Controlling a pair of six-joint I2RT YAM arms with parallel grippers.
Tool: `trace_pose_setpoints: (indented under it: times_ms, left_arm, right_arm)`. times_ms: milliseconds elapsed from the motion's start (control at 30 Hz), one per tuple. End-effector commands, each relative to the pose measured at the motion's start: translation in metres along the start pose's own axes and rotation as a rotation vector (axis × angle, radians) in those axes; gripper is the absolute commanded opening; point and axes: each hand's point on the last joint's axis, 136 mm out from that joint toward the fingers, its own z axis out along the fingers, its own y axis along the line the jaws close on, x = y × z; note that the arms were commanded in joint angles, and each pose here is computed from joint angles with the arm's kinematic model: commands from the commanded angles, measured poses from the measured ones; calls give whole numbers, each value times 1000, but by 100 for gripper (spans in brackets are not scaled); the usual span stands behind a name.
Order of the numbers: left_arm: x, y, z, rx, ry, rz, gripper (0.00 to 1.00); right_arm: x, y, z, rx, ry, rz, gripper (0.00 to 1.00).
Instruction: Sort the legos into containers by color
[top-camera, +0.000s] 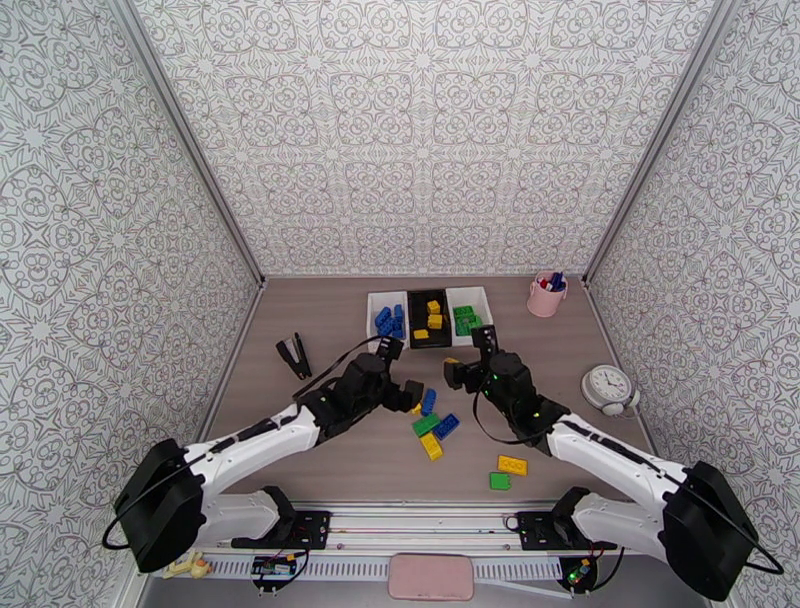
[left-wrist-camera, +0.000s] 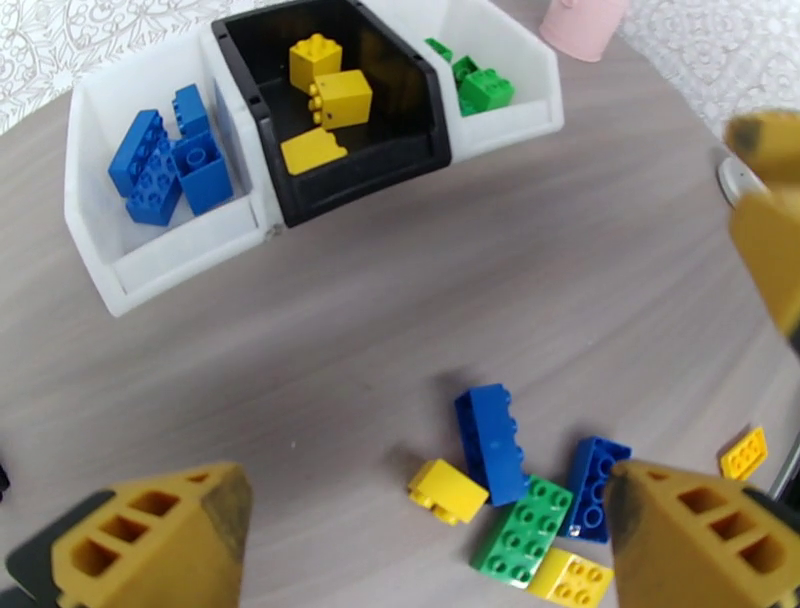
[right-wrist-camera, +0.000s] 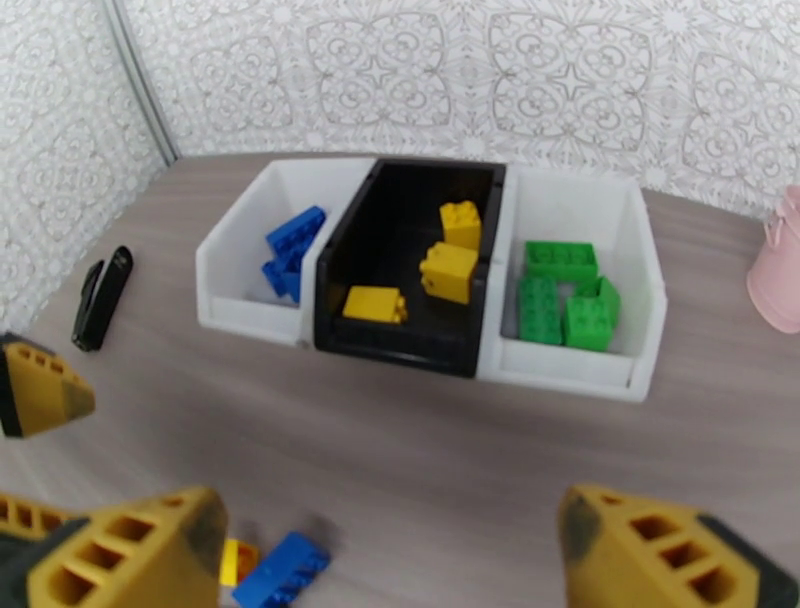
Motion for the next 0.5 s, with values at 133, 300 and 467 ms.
trace_pose_setpoints:
  times_ms: [133,300,467]
  left_arm:
    - [8,-7,27,-112,179,-39,95]
    - [15,-12,45,-186,243,-80,87]
    - [21,-23,63,-206,285,-51,78]
  right_arm:
    - [24,5,-24,-73,52,-47,90]
    - [39,-1,-44,-78,103,-68,90]
    - [48,-7,-60,-67,130,-70,90]
